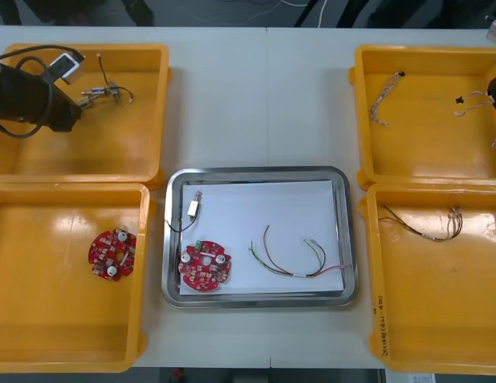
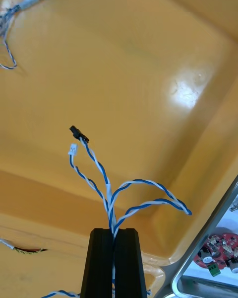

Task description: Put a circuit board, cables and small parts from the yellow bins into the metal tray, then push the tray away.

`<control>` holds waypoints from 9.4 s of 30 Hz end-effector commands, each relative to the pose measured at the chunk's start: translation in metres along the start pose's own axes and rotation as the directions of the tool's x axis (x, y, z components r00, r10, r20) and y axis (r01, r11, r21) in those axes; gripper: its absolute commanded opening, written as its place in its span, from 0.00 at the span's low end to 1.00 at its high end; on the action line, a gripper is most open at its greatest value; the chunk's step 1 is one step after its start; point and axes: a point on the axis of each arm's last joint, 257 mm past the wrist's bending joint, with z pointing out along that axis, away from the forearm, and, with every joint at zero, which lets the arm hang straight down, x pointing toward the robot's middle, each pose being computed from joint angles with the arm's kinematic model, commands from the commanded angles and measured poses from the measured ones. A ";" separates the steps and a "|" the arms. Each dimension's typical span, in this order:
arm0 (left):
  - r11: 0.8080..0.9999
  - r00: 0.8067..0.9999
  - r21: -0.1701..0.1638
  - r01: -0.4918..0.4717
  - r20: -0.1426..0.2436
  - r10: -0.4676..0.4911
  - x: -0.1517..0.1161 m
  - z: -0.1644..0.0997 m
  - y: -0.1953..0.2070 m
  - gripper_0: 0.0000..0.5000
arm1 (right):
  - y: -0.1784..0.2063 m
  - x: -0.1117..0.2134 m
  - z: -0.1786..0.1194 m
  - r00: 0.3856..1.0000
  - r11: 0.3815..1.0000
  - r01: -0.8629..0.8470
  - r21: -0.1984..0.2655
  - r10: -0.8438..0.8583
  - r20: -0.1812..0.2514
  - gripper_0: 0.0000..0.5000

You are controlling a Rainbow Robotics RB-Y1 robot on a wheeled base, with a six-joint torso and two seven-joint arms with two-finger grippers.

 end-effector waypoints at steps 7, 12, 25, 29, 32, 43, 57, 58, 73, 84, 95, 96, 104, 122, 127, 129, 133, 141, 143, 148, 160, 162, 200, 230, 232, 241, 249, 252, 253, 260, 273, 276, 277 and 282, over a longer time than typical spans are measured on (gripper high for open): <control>0.997 0.999 0.078 0.025 -0.038 -0.022 0.010 -0.015 -0.009 0.00 | 0.027 -0.008 -0.030 0.983 0.996 0.087 -0.006 -0.085 0.161 0.00; 0.992 0.998 0.125 0.025 -0.065 -0.017 0.018 -0.022 -0.017 0.00 | 0.067 -0.014 -0.040 0.954 0.977 0.211 -0.027 -0.200 0.223 0.00; 0.986 0.986 0.167 0.016 -0.165 0.012 0.046 -0.029 -0.026 0.00 | 0.167 -0.023 -0.058 0.825 0.848 0.526 -0.072 -0.487 0.286 0.00; 0.985 0.986 0.171 0.024 -0.166 0.005 0.046 -0.030 -0.026 0.24 | 0.190 -0.019 -0.059 0.790 0.806 0.584 -0.092 -0.540 0.289 0.00; 0.985 0.987 0.172 0.033 -0.162 -0.004 0.045 -0.030 -0.027 1.00 | 0.207 -0.018 -0.061 0.767 0.776 0.619 -0.121 -0.565 0.303 0.00; 0.981 0.986 0.190 0.039 -0.164 -0.008 0.041 -0.040 -0.026 1.00 | 0.261 -0.020 -0.062 0.650 0.640 0.755 -0.143 -0.700 0.297 0.00; 0.982 0.962 0.151 -0.114 -0.229 0.147 0.019 -0.086 0.003 1.00 | 0.309 -0.021 -0.045 0.558 0.551 0.828 -0.107 -0.790 0.255 0.00; 0.984 0.960 0.141 -0.106 -0.242 0.138 0.016 -0.090 0.005 1.00 | 0.314 -0.023 -0.044 0.549 0.542 0.834 -0.103 -0.796 0.255 0.00; 0.982 0.936 0.098 -0.164 -0.300 0.186 -0.025 -0.117 -0.006 1.00 | 0.372 -0.027 -0.007 0.521 0.497 0.853 -0.157 -0.809 0.273 0.00; 0.928 0.886 0.123 -0.352 -0.277 0.372 -0.035 -0.103 -0.011 1.00 | 0.404 -0.023 0.025 0.492 0.467 0.871 -0.155 -0.823 0.285 0.00; 0.889 0.862 0.174 -0.423 -0.225 0.454 -0.041 -0.071 -0.046 1.00 | 0.399 -0.014 0.058 0.487 0.465 0.873 -0.148 -0.842 0.233 0.00; 0.887 0.861 0.175 -0.427 -0.221 0.458 -0.043 -0.069 -0.048 1.00 | 0.397 -0.014 0.061 0.492 0.469 0.870 -0.149 -0.840 0.230 0.00; 0.862 0.835 0.176 -0.476 -0.217 0.505 -0.040 -0.058 -0.053 1.00 | 0.393 -0.013 0.077 0.505 0.483 0.863 -0.147 -0.835 0.218 0.00; 0.850 0.825 0.170 -0.499 -0.208 0.526 -0.023 -0.023 -0.062 1.00 | 0.391 -0.020 0.085 0.510 0.496 0.860 -0.117 -0.831 0.223 1.00; 0.850 0.825 0.177 -0.496 -0.210 0.525 -0.017 -0.019 -0.066 1.00 | 0.391 -0.030 0.076 0.502 0.498 0.863 -0.084 -0.831 0.240 1.00; 0.852 0.827 0.178 -0.493 -0.208 0.522 -0.013 -0.017 -0.067 1.00 | 0.390 -0.032 0.072 0.505 0.502 0.861 -0.083 -0.827 0.247 1.00; 0.848 0.823 0.183 -0.498 -0.209 0.529 -0.008 -0.013 -0.070 1.00 | 0.388 -0.035 0.061 0.520 0.514 0.852 -0.095 -0.816 0.253 1.00; 0.840 0.815 0.181 -0.511 -0.209 0.540 -0.001 -0.006 -0.074 1.00 | 0.379 -0.040 0.029 0.521 0.520 0.851 -0.079 -0.813 0.260 1.00; 0.839 0.813 0.180 -0.513 -0.213 0.543 0.003 -0.003 -0.074 1.00 | 0.374 -0.038 0.018 0.522 0.521 0.850 -0.078 -0.816 0.248 1.00; 0.841 0.815 0.185 -0.508 -0.213 0.539 0.006 -0.002 -0.077 1.00 | 0.359 -0.031 -0.003 0.540 0.534 0.841 -0.090 -0.814 0.215 1.00; 0.848 0.822 0.187 -0.496 -0.212 0.528 0.013 0.002 -0.079 0.00 | 0.323 -0.055 -0.053 0.630 0.642 0.764 -0.065 -0.721 0.288 1.00; 0.851 0.826 0.189 -0.490 -0.211 0.522 0.014 0.002 -0.080 0.00 | 0.316 -0.060 -0.061 0.650 0.665 0.743 -0.072 -0.692 0.314 1.00; 0.997 0.905 -0.027 -0.072 -0.422 0.054 -0.048 -0.125 -0.052 0.00 | 0.137 0.046 -0.058 0.987 0.988 -0.079 -0.136 0.096 0.129 1.00; 0.984 0.951 0.022 0.178 -0.259 -0.166 -0.144 -0.136 -0.246 0.00 | 0.066 0.124 -0.021 0.901 0.900 -0.433 -0.057 0.434 0.009 1.00; 0.981 0.950 0.023 0.191 -0.258 -0.179 -0.144 -0.134 -0.259 0.00 | 0.066 0.125 -0.020 0.898 0.897 -0.438 -0.058 0.439 0.004 1.00; 0.958 0.913 0.007 0.287 -0.304 -0.271 -0.134 -0.121 -0.316 0.00 | 0.077 0.136 -0.007 0.887 0.882 -0.462 -0.087 0.460 -0.041 1.00; 0.926 0.849 -0.046 0.375 -0.384 -0.363 -0.100 -0.106 -0.357 0.00 | 0.077 0.150 0.000 0.876 0.874 -0.481 -0.065 0.477 -0.064 1.00; 0.917 0.836 -0.064 0.395 -0.389 -0.387 -0.090 -0.099 -0.365 0.00 | 0.075 0.154 0.002 0.874 0.872 -0.485 -0.056 0.482 -0.070 1.00; 0.914 0.833 -0.064 0.401 -0.388 -0.393 -0.087 -0.096 -0.369 0.00 | 0.076 0.156 0.003 0.874 0.873 -0.485 -0.055 0.481 -0.074 1.00; 0.889 0.819 -0.057 0.454 -0.366 -0.442 -0.073 -0.075 -0.388 0.00 | 0.076 0.156 0.002 0.873 0.872 -0.486 -0.060 0.482 -0.071 1.00; 0.877 0.802 -0.093 0.472 -0.368 -0.471 -0.049 -0.039 -0.386 0.00 | 0.081 0.154 -0.005 0.882 0.880 -0.471 -0.060 0.469 -0.045 1.00; 0.871 0.796 -0.100 0.481 -0.367 -0.482 -0.047 -0.033 -0.383 0.00 | 0.081 0.154 -0.007 0.885 0.883 -0.466 -0.053 0.464 -0.036 1.00; 0.870 0.796 -0.097 0.484 -0.364 -0.484 -0.048 -0.032 -0.383 0.00 | 0.082 0.154 -0.006 0.885 0.883 -0.466 -0.054 0.465 -0.036 1.00; 0.869 0.795 -0.103 0.484 -0.363 -0.486 -0.045 -0.028 -0.382 0.00 | 0.082 0.155 -0.008 0.883 0.881 -0.470 -0.062 0.469 -0.029 1.00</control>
